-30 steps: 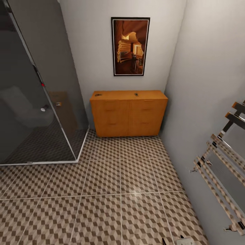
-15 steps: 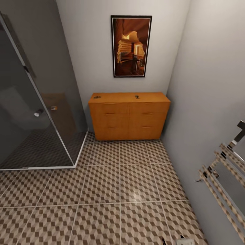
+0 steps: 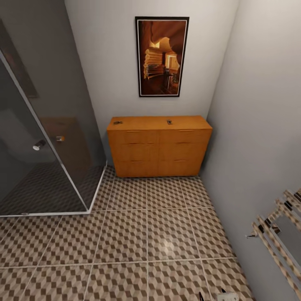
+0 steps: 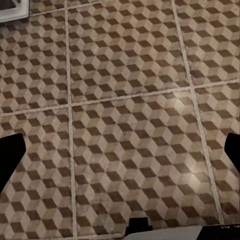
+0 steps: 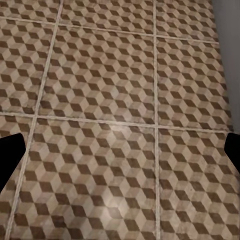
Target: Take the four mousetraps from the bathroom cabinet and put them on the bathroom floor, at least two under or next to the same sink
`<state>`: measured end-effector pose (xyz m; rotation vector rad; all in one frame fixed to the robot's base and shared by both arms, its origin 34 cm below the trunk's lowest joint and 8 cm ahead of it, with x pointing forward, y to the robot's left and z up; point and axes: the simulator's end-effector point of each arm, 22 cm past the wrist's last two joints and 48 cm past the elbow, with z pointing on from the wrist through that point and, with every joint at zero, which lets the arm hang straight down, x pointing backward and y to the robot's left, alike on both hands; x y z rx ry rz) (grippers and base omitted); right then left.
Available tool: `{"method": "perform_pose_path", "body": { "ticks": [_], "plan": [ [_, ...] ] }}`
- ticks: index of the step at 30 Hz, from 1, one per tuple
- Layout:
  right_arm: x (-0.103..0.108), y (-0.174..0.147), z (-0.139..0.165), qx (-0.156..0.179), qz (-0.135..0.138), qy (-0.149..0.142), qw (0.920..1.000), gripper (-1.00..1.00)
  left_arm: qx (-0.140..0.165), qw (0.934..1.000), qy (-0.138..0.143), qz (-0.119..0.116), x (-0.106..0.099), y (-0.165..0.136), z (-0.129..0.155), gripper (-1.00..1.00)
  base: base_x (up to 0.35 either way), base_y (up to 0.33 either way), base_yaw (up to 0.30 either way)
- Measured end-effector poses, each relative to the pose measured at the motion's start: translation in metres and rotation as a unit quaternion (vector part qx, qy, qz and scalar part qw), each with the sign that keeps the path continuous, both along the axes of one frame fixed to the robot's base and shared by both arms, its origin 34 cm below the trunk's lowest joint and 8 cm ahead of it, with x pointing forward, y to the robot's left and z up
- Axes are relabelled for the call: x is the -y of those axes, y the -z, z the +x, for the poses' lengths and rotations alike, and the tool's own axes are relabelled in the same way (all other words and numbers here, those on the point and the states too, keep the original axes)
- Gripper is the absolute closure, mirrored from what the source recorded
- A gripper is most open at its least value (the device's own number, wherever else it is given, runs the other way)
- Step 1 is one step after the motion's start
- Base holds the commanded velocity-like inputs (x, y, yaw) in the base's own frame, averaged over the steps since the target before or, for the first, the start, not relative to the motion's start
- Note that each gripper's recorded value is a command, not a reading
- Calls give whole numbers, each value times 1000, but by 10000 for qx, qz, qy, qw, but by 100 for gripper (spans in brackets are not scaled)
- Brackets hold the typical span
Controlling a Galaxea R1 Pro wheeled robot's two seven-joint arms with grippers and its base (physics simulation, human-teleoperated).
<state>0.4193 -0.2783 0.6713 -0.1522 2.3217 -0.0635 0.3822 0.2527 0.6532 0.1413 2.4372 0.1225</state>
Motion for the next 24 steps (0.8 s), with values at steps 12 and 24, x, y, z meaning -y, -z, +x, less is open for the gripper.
{"method": "perform_pose_path", "body": {
  "ticks": [12,24],
  "plan": [
    [-1,-1,1,31,8,-26,10000,-100,-2,10000,0,0,0,0,0,-100,240,0,0],
    [-1,-5,3,162,23,-34,9999,-100,1,10000,0,-1,0,0,0,-100,230,0,0]
  ]
}}
